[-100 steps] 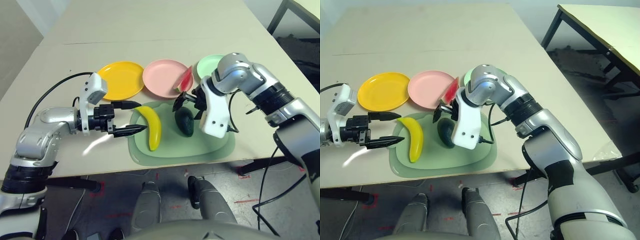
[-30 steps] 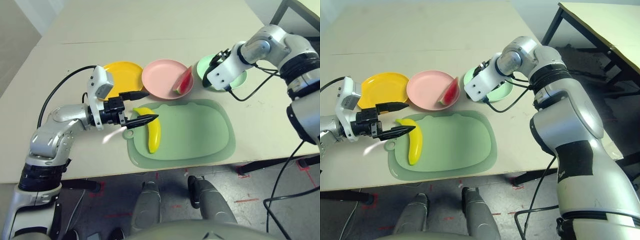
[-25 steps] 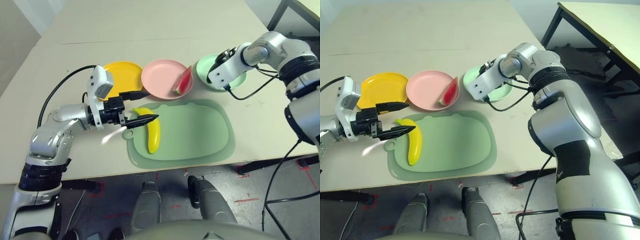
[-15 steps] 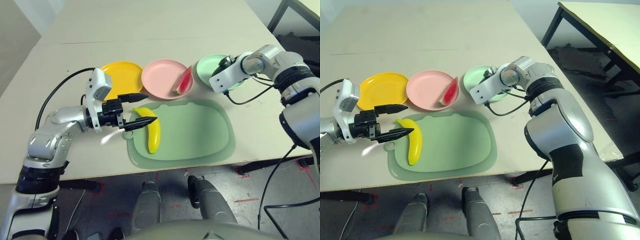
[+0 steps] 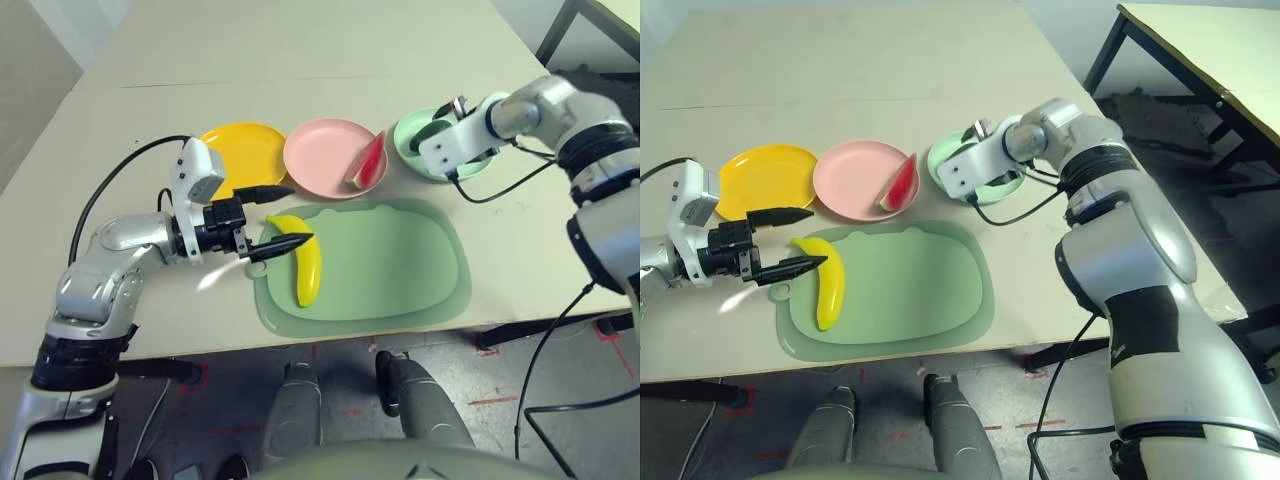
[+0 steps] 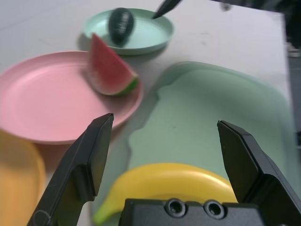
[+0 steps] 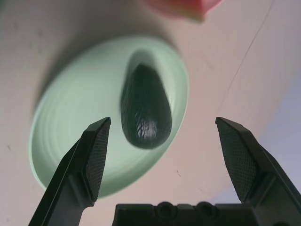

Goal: Place the fruits into color-matched plates.

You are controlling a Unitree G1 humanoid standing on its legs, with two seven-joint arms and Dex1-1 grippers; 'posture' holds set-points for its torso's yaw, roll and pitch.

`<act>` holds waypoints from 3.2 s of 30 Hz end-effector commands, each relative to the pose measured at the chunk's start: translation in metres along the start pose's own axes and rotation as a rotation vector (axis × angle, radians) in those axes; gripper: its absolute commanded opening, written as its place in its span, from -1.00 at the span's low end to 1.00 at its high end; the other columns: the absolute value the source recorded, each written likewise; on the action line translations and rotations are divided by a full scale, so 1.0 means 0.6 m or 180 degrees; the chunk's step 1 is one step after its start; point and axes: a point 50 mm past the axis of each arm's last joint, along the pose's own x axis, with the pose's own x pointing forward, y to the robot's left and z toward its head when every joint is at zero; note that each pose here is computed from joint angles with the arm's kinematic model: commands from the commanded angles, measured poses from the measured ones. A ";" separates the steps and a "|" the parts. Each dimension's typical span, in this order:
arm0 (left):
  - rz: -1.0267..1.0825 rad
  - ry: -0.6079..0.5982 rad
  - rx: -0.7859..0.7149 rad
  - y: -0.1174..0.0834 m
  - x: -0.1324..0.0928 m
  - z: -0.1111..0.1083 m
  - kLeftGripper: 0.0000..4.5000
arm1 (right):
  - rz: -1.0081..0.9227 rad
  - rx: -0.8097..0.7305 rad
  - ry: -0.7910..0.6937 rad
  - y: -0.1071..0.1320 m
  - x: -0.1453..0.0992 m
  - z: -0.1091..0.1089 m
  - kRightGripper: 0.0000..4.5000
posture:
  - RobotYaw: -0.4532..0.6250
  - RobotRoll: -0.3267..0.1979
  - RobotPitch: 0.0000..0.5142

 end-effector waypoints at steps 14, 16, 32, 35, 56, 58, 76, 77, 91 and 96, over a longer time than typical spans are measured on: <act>0.0403 0.0247 0.0207 0.032 -0.024 -0.012 1.00 | 0.0434 0.1556 -0.1414 0.114 -0.034 0.047 0.99 | -0.14 0.25 -0.22; 0.0536 0.0348 0.0247 0.039 -0.024 -0.016 1.00 | 0.0408 0.1680 -0.1432 0.121 -0.035 0.054 0.99 | -0.14 0.25 -0.23; 0.1183 0.0650 -0.0052 0.055 0.021 -0.079 -0.30 | 0.0244 0.1849 -0.1510 0.127 -0.032 0.078 1.00 | -0.18 0.25 -0.25; 0.1305 0.0698 -0.0096 0.061 0.024 -0.090 -0.74 | 0.0233 0.1972 -0.1659 0.131 -0.034 0.087 1.00 | -0.19 0.25 -0.25; 0.0529 0.0960 0.0501 0.077 -0.003 -0.035 -0.98 | 0.0567 0.1832 -0.1927 0.158 -0.056 0.111 1.00 | -0.24 0.25 -0.27; 0.0147 0.1084 0.0813 0.079 -0.028 -0.006 -0.98 | 0.0520 0.2024 -0.2173 0.158 -0.054 0.114 1.00 | -0.22 0.25 -0.28; -0.2210 0.1577 0.2668 0.051 0.024 0.091 0.99 | 0.0453 0.3166 -0.3308 0.254 -0.015 0.164 1.00 | -0.27 0.25 -0.25; -0.2293 0.1615 0.2739 0.051 0.030 0.091 0.99 | 0.0442 0.3162 -0.3315 0.254 -0.013 0.167 1.00 | -0.28 0.25 -0.24; -0.3170 0.1686 0.3092 0.034 0.086 0.035 0.99 | 0.0159 0.3170 -0.3201 0.261 -0.013 0.184 1.00 | -0.48 0.25 -0.18; -0.3223 0.1629 0.2993 0.025 0.089 0.013 0.99 | 0.0082 0.3223 -0.3210 0.261 -0.013 0.188 1.00 | -0.48 0.25 -0.18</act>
